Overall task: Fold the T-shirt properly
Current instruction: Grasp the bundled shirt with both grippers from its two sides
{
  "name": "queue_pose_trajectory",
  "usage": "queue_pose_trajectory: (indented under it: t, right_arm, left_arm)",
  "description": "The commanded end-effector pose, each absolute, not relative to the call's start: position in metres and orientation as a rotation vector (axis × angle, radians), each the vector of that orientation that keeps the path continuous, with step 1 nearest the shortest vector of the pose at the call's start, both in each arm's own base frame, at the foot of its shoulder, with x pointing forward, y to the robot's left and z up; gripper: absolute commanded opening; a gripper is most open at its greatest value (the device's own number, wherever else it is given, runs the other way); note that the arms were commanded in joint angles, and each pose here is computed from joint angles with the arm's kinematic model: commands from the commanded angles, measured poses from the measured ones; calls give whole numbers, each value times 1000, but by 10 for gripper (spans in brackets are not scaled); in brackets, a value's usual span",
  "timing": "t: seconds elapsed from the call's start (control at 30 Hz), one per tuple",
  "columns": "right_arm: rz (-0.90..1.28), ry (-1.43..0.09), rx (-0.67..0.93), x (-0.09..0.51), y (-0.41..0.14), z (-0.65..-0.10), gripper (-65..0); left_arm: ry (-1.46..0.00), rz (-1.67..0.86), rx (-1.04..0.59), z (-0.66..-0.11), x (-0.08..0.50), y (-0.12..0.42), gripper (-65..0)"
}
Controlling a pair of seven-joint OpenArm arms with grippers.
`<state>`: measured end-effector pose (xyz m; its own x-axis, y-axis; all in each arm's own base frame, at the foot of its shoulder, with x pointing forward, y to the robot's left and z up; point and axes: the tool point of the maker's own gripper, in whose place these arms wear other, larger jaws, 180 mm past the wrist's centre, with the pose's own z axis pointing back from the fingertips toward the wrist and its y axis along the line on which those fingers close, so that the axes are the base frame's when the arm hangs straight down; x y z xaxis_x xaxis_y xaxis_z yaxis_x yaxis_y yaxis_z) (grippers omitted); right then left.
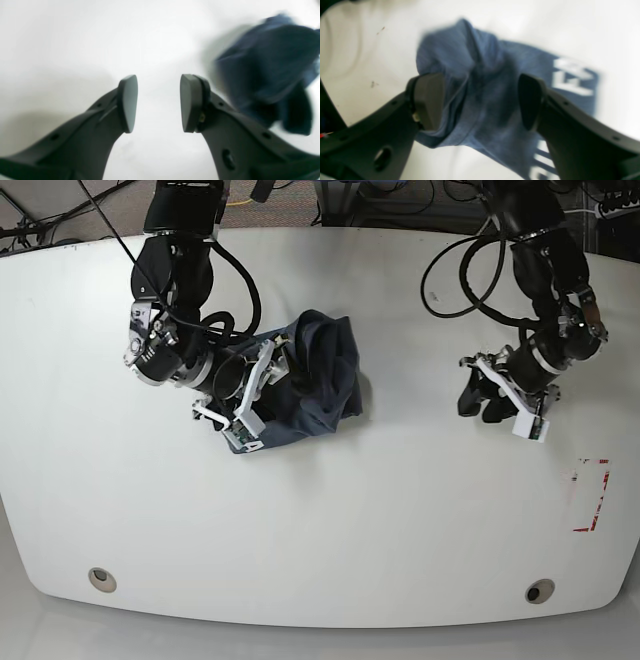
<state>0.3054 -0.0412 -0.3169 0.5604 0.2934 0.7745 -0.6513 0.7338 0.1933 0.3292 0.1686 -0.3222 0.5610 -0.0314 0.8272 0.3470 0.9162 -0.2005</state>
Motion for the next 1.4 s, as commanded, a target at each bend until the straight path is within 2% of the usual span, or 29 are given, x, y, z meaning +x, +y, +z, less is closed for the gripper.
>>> queue_pose_trajectory:
  t: [0.0,0.1,0.23,0.33,0.63,0.8,1.0,1.07,1.23,1.27,1.37]
  right_arm:
    - [610,-835,569,308,-16,-305,-222]
    - [655,-788,633,299,13,-315,-224]
    - [751,-791,737,289,65,-304,-225]
    - [766,-795,748,289,71,-302,-225]
    - [610,-915,555,324,-23,-286,-225]
    - [550,-957,526,334,-66,-276,-227]
    - [489,-953,486,355,-101,-279,-235]
    - [483,-937,484,357,-105,-283,-274]
    - [426,-892,534,375,-108,-301,-485]
    - [418,-883,532,378,-112,-305,-499]
    - [424,-826,502,383,-114,-324,-482]
  left_arm:
    - [-1035,-237,-349,-298,335,177,-392]
    - [-1029,-246,-336,-298,330,186,-392]
    - [-1016,-315,-344,-296,329,171,-392]
    - [-1014,-380,-349,-292,330,157,-392]
    - [-993,-608,-422,-284,339,92,-392]
    - [-937,-777,-429,-295,326,46,-392]
    - [-943,-942,-484,-287,317,-22,-392]
    - [-934,-974,-491,-289,313,-33,-392]
    - [-877,-995,-474,-308,310,-49,-392]
    - [-859,-991,-465,-315,310,-47,-392]
    - [-789,-983,-421,-338,318,-36,-392]
